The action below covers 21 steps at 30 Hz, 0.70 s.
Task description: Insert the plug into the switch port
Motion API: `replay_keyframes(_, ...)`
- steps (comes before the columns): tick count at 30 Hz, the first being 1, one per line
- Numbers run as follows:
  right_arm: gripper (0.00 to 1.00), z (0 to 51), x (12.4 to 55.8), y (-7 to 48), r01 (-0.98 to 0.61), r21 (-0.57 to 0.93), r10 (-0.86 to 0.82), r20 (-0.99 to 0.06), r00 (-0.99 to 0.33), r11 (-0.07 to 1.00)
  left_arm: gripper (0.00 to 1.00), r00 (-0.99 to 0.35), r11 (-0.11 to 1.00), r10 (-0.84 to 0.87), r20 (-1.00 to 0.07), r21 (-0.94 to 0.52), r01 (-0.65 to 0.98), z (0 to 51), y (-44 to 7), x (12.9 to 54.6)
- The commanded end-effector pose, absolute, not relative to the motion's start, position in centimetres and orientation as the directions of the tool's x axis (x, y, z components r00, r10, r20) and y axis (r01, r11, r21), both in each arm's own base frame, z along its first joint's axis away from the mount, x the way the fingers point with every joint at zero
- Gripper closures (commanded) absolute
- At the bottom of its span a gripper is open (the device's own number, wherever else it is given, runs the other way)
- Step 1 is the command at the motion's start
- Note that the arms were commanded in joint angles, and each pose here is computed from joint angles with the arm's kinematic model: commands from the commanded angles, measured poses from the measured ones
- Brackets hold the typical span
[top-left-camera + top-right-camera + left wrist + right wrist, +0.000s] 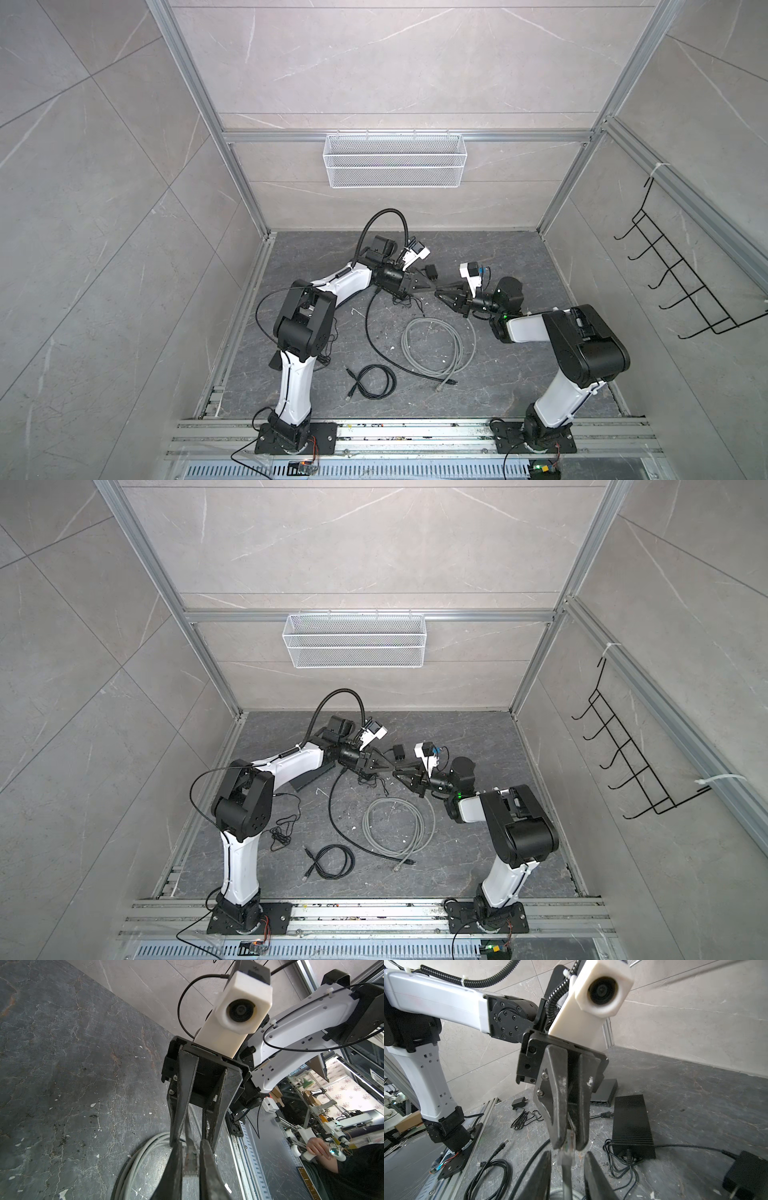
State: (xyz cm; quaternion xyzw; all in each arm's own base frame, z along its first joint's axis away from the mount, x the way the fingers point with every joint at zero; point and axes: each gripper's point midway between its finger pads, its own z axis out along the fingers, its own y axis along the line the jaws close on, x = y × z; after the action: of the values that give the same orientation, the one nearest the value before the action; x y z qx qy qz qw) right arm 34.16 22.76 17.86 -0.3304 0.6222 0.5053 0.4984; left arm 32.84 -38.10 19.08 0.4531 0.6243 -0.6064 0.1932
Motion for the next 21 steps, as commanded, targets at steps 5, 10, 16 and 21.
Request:
replay_keyframes(5,0.7,17.76,34.48,23.25,-0.926,0.291,0.075,-0.957,-0.281,0.242,1.0,-0.437,-0.225,0.286,-0.853,-0.504,0.834,23.68,-37.82,31.93)
replay_keyframes(10,0.71,17.82,34.41,23.34,-0.93,0.282,0.068,-0.959,-0.274,0.237,1.0,-0.437,-0.229,0.285,-0.853,-0.504,0.833,23.68,-37.82,31.92)
replay_keyframes(16,0.73,17.77,34.4,23.45,-0.933,0.281,0.062,-0.96,-0.274,0.224,1.0,-0.441,-0.229,0.288,-0.85,-0.508,0.83,23.64,-37.94,31.89)
replay_keyframes(21,0.75,17.72,34.37,23.52,-0.935,0.278,0.063,-0.961,-0.271,0.22,1.0,-0.44,-0.233,0.287,-0.851,-0.508,0.829,23.79,-37.95,31.78)
